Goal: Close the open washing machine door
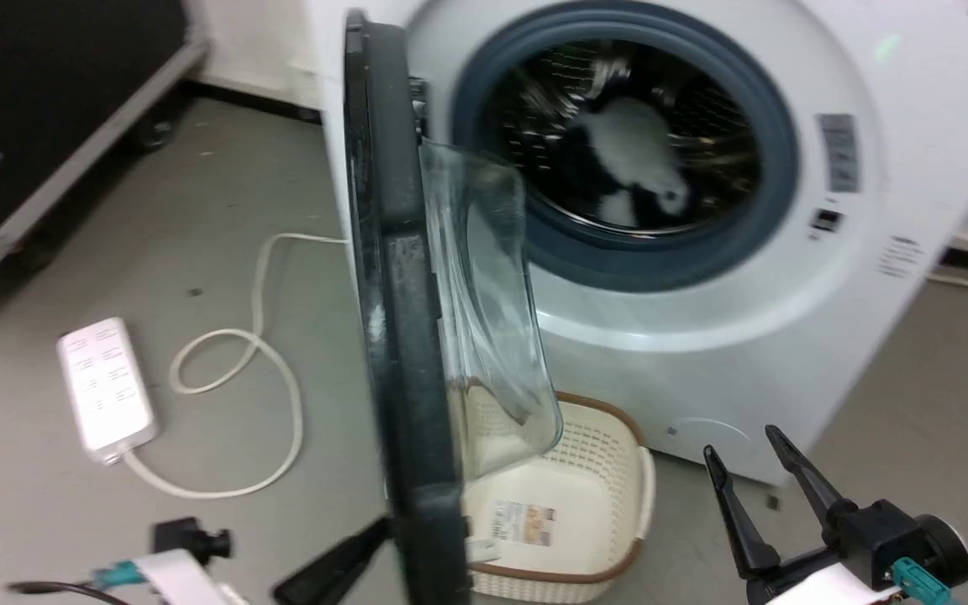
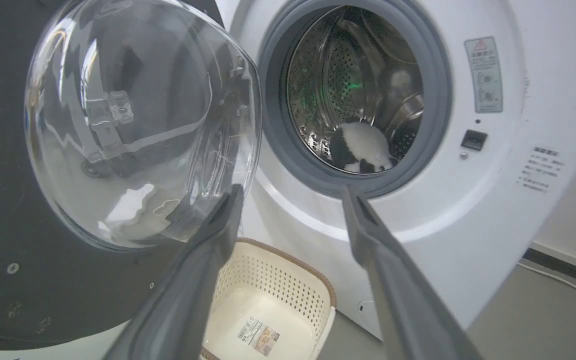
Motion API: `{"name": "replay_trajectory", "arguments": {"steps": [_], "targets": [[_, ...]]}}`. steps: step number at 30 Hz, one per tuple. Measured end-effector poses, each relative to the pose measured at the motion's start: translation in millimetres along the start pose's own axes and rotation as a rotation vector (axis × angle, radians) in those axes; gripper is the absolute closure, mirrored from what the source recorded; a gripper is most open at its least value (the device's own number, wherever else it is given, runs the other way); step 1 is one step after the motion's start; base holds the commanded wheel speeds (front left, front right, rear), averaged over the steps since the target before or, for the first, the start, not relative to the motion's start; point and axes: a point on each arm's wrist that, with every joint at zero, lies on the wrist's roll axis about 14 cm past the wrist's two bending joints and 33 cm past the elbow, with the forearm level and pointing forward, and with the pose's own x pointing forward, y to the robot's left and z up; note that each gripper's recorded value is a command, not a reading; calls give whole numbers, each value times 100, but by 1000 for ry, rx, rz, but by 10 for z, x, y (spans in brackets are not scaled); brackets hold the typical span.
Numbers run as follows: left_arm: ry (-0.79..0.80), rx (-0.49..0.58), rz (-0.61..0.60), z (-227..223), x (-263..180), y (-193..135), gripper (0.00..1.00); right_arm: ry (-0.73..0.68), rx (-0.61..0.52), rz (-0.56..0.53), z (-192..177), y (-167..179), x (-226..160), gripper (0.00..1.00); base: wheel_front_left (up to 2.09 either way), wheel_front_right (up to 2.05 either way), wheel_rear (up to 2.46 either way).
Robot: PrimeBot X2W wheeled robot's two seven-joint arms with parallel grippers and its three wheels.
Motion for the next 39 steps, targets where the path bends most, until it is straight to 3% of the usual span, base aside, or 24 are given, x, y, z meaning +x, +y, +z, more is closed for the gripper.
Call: {"name": "replay_trajectory", "arguments": {"steps": [5, 6, 16, 27, 34, 39], "targets": [[87, -68, -43, -345, 398, 4, 100, 12, -21, -86, -19, -288, -175, 0, 0, 0, 0], [179, -98, -59, -639, 740, 27, 100, 30, -33, -158, -61, -520, -324, 0, 0, 0, 0], [338, -172, -96, -1107, 1774, -4, 100, 89, -39, -354, -193, -1080, -685, 0, 0, 0, 0], [208, -196, -32, -1174, 2895, 162, 100, 152, -38, -533, -295, -1430, -1077, 0, 0, 0, 0], [186, -204, 0, -1218, 3034, 229, 100, 161, -37, -565, -306, -1479, -1162, 0, 0, 0, 0], [155, -69, -37, -1112, 2796, 124, 100, 126, -35, -530, -227, -1405, -1081, 0, 0, 0, 0]]}}
